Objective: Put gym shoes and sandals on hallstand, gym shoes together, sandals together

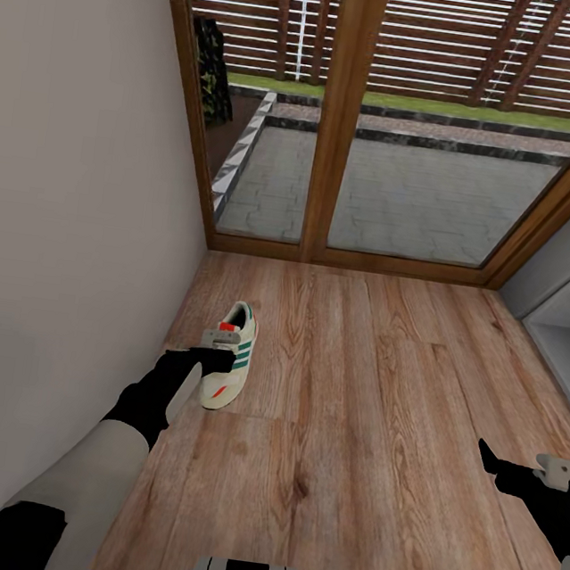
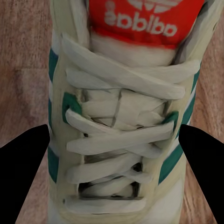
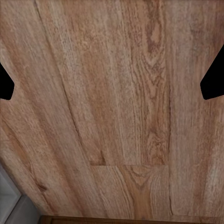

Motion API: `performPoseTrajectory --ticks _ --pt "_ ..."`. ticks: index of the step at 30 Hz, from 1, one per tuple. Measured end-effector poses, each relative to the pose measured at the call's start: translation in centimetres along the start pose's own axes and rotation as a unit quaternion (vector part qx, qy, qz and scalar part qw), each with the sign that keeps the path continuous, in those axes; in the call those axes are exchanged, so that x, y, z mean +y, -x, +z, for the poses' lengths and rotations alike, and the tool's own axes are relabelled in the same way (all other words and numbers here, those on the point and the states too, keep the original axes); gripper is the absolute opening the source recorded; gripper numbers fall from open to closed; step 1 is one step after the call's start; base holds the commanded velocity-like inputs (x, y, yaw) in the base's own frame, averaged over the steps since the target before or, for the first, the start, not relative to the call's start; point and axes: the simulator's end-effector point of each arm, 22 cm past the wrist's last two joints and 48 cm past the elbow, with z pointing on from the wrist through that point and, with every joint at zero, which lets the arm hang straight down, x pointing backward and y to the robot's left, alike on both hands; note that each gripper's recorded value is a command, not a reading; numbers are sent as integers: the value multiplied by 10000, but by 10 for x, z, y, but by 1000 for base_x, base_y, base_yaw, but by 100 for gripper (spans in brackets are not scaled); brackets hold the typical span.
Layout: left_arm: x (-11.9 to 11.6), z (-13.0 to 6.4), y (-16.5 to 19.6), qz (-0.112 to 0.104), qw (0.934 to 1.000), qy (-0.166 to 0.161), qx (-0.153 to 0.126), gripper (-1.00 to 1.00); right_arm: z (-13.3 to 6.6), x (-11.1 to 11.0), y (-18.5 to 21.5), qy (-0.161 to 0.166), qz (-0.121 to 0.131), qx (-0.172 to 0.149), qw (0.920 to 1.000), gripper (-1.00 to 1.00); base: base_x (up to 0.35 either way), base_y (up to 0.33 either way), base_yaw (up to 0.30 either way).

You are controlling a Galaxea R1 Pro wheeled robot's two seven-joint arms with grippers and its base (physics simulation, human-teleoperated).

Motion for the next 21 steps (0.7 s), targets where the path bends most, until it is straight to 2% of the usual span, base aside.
performPoseTrajectory --ticks 21 --pt "-3 0 0 5 10000 -18 -6 -100 0 0 0 0 0 0 10000 100 8 0 0"
